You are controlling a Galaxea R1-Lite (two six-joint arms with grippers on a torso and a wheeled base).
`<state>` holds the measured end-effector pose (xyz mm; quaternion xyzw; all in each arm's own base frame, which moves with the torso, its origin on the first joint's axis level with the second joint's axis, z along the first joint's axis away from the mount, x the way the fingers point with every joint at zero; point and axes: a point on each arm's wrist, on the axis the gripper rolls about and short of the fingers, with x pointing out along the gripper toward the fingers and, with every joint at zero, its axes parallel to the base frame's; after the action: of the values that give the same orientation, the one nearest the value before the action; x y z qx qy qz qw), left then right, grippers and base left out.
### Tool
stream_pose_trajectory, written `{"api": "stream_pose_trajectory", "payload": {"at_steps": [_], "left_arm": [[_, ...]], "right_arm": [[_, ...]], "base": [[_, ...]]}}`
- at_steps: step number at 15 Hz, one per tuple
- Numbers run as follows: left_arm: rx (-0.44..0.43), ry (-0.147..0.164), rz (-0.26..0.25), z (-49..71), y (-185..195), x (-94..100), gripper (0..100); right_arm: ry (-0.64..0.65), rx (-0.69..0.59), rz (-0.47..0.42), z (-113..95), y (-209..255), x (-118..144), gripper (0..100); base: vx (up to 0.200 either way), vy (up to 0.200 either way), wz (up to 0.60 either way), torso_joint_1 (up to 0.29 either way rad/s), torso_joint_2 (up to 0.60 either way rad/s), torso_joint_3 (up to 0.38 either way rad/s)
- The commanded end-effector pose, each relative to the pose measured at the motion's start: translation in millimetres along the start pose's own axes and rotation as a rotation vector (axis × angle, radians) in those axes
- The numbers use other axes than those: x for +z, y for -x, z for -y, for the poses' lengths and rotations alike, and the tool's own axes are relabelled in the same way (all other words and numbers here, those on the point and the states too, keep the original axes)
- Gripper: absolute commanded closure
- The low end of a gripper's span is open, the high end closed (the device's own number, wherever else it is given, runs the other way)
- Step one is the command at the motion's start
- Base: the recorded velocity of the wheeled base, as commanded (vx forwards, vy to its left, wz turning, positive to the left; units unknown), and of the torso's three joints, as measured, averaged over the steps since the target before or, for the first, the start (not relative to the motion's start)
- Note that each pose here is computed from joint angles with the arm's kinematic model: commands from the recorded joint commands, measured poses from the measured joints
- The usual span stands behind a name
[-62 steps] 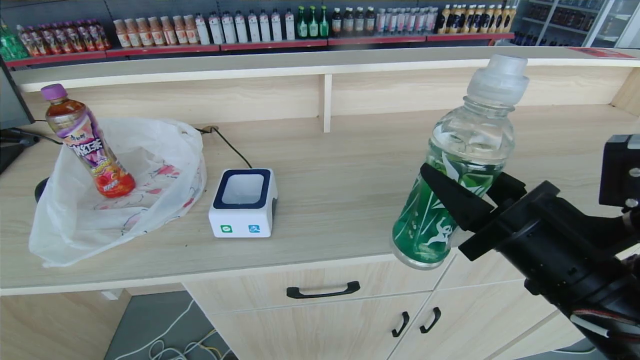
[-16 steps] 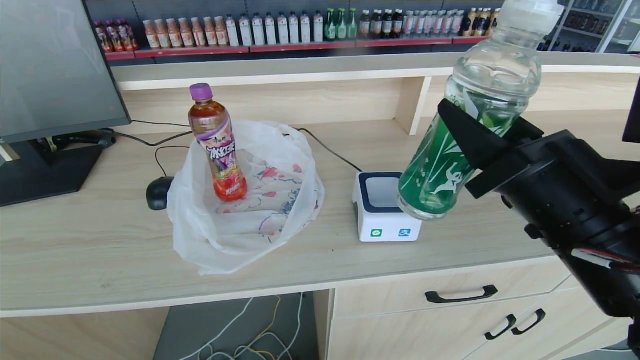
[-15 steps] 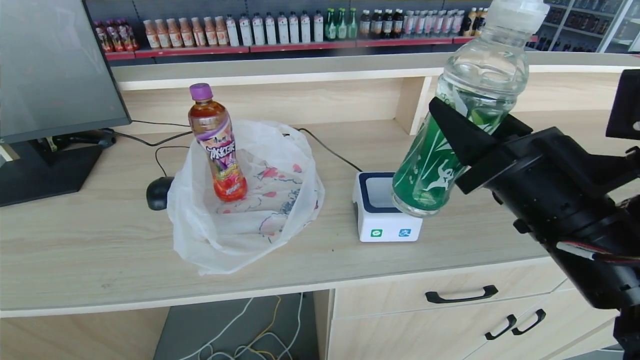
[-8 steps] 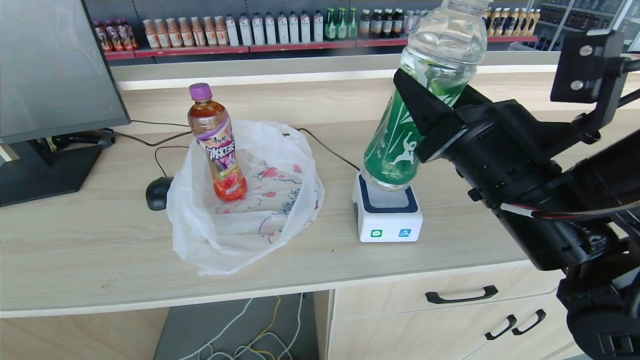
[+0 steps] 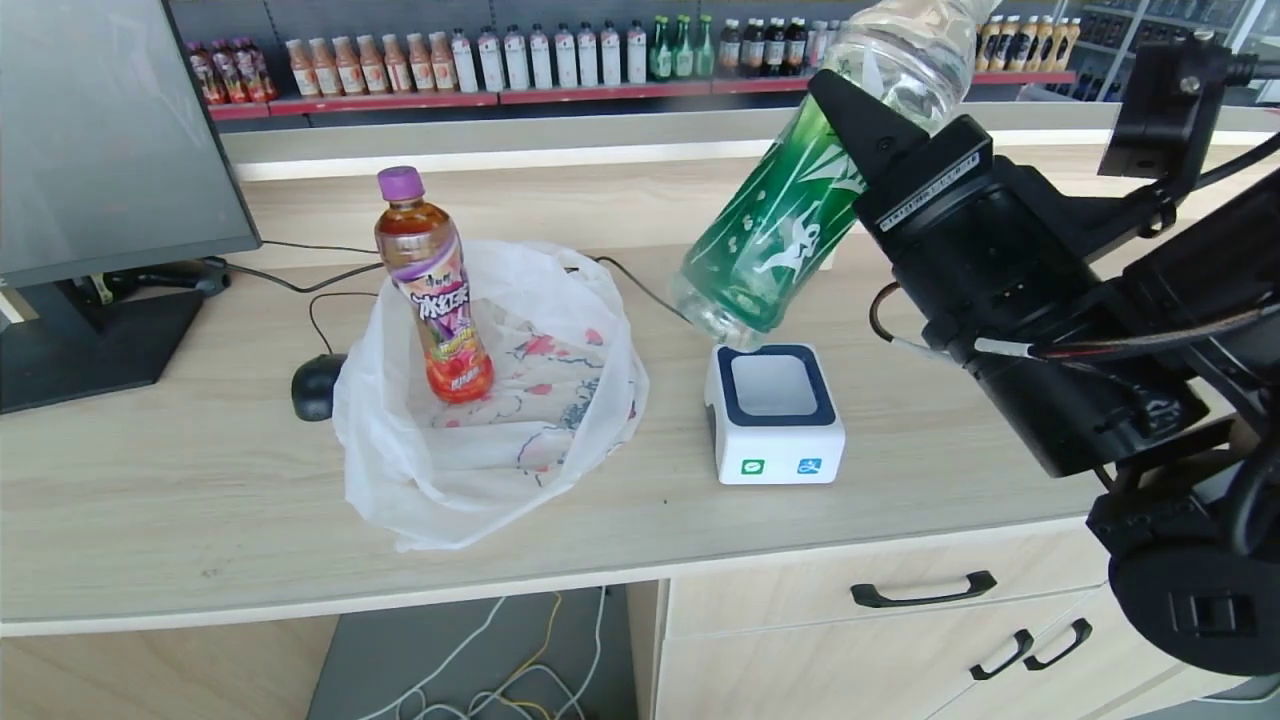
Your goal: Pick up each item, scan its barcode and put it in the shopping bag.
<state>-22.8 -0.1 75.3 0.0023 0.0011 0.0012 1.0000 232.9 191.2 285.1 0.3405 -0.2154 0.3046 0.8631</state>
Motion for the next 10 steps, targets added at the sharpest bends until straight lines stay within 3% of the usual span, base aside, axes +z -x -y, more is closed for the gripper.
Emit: {"api": "stream_pose_trajectory", "payload": {"at_steps": [1,5,7,10], "left_arm": [[0.001,0.000,0.001,0.0,0.0,0.0,0],[0.001,0.000,0.001,0.0,0.0,0.0,0],[-0.001,0.000,0.001,0.1,0.0,0.0,0],[0.001,0.000,0.001,0.0,0.0,0.0,0]], "right_arm": [[-0.105,-0.086,0.039,15.7,2.8,-5.0,100],[-0.237,-0.200,0.033,43.1,17.7,-37.8,100],[-0.329,-0.245,0.080,44.3,16.9,-38.7,100],[-0.386,-0.267,0.084,47.3,17.2,-45.3,100]], "base": [[0.000,0.000,0.00,0.000,0.00,0.000],[0.000,0.000,0.00,0.000,0.00,0.000],[0.000,0.000,0.00,0.000,0.00,0.000],[0.000,0.000,0.00,0.000,0.00,0.000]]}}
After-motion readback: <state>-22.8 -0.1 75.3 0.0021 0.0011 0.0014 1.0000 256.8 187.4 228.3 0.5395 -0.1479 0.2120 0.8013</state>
